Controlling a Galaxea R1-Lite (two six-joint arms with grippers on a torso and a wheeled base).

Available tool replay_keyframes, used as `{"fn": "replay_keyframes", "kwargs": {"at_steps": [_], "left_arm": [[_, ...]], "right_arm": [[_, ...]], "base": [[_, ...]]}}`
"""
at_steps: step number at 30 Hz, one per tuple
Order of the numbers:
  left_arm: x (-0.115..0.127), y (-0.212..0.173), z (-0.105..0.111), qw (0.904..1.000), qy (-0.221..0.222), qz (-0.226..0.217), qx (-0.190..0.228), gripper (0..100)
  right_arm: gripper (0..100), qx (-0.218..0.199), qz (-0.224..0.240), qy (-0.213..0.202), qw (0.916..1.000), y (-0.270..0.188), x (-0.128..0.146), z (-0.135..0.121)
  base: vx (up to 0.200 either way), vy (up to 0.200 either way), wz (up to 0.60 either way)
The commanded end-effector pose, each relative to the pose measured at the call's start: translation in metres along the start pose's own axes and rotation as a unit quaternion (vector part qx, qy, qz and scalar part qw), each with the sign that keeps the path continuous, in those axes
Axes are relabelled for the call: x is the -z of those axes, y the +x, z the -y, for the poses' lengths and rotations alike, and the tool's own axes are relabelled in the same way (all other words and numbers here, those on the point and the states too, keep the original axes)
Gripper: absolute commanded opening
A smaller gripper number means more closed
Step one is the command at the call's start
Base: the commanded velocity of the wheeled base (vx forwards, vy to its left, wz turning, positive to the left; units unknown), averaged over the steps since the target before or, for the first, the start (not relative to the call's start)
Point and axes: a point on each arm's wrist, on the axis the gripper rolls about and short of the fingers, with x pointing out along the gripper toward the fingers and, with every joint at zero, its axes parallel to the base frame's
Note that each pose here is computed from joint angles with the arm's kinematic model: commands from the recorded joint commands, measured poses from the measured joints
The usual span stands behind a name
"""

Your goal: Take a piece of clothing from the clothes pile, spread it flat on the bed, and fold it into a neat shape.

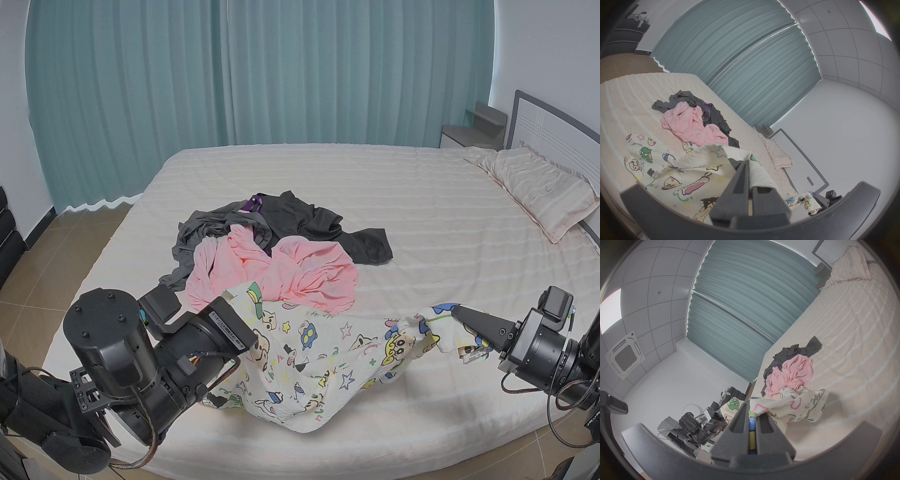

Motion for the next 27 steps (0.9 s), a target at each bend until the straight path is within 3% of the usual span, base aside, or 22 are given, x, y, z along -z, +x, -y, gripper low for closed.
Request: {"fn": "replay_keyframes", "kwargs": {"at_steps": [1,27], "left_arm": [[-0.0027,-0.0005,0.0009,1.0,-0.002,0.005,0.002,0],[-0.0075,-0.0029,0.0031,0.9999,-0.006,0.012,0.008,0]], "right_arm": [[0,0.003,0.004,0.0,1.0,0.0001,-0.0014,0.0012],[0,0.0,0.015,-0.003,0.9999,-0.0029,-0.0051,-0.0003]], "base": [[0.0,-0.2,0.0],[0.0,-0.2,0.0]]}}
